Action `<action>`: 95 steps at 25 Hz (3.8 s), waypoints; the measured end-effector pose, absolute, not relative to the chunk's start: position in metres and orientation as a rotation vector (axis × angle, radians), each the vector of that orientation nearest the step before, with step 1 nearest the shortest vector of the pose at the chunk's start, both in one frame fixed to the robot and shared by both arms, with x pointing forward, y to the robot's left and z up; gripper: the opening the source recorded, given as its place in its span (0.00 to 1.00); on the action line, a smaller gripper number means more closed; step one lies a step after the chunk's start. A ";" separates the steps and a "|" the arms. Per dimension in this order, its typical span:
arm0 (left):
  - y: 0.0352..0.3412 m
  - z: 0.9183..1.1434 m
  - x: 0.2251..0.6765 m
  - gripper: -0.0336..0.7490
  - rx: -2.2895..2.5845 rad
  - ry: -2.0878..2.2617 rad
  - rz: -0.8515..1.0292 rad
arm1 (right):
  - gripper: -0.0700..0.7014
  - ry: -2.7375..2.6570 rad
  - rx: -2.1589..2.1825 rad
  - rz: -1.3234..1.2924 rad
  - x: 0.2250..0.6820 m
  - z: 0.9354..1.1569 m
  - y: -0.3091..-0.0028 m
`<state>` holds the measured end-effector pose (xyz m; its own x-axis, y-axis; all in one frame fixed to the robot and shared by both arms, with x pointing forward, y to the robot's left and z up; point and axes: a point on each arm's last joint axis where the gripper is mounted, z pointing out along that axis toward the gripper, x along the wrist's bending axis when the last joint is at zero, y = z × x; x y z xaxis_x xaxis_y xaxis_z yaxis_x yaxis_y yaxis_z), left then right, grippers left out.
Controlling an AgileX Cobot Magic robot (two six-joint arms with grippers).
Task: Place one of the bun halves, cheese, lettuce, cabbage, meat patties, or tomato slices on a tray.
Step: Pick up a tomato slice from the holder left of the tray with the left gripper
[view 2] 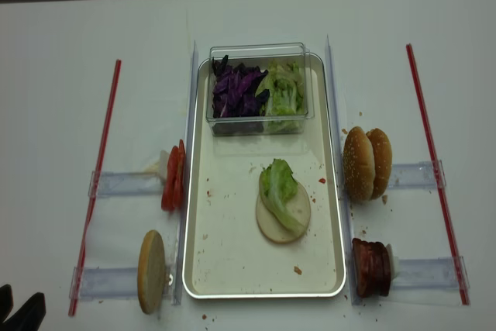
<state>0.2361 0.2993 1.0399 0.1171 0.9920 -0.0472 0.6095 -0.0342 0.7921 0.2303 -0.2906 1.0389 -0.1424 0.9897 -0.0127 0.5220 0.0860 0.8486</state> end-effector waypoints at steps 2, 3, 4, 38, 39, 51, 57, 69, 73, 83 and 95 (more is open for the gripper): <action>0.298 1.040 0.244 0.44 1.757 1.603 0.683 | 0.61 1.741 1.496 0.953 0.230 1.039 -0.291; 0.298 1.039 0.248 0.44 1.781 1.626 0.657 | 0.61 1.741 1.496 0.953 0.230 1.039 -0.291; 0.297 1.039 0.251 0.44 1.800 1.644 0.635 | 0.61 1.741 1.496 0.953 0.230 1.039 -0.291; 0.265 1.088 0.440 0.44 2.070 1.980 0.080 | 0.61 1.739 1.494 0.955 0.230 1.039 -0.291; 0.265 1.089 0.445 0.44 2.068 1.979 0.083 | 0.61 1.739 1.494 0.955 0.230 1.039 -0.291; 0.262 1.082 0.511 0.44 2.132 2.020 0.104 | 0.61 1.739 1.494 0.955 0.230 1.039 -0.291; 0.259 1.070 0.534 0.44 2.154 2.042 0.072 | 0.61 1.739 1.494 0.955 0.230 1.039 -0.291; 0.260 1.064 0.540 0.44 2.179 2.057 0.088 | 0.61 1.729 1.511 0.963 0.230 1.039 -0.291; 0.251 1.064 0.538 0.44 2.223 2.026 0.108 | 0.61 1.729 1.511 0.963 0.230 1.039 -0.291; 0.205 1.064 0.527 0.44 2.228 2.009 0.077 | 0.61 1.729 1.511 0.963 0.230 1.039 -0.291; 0.170 1.039 0.528 0.44 2.265 2.040 -0.043 | 0.61 1.728 1.513 0.964 0.230 1.039 -0.291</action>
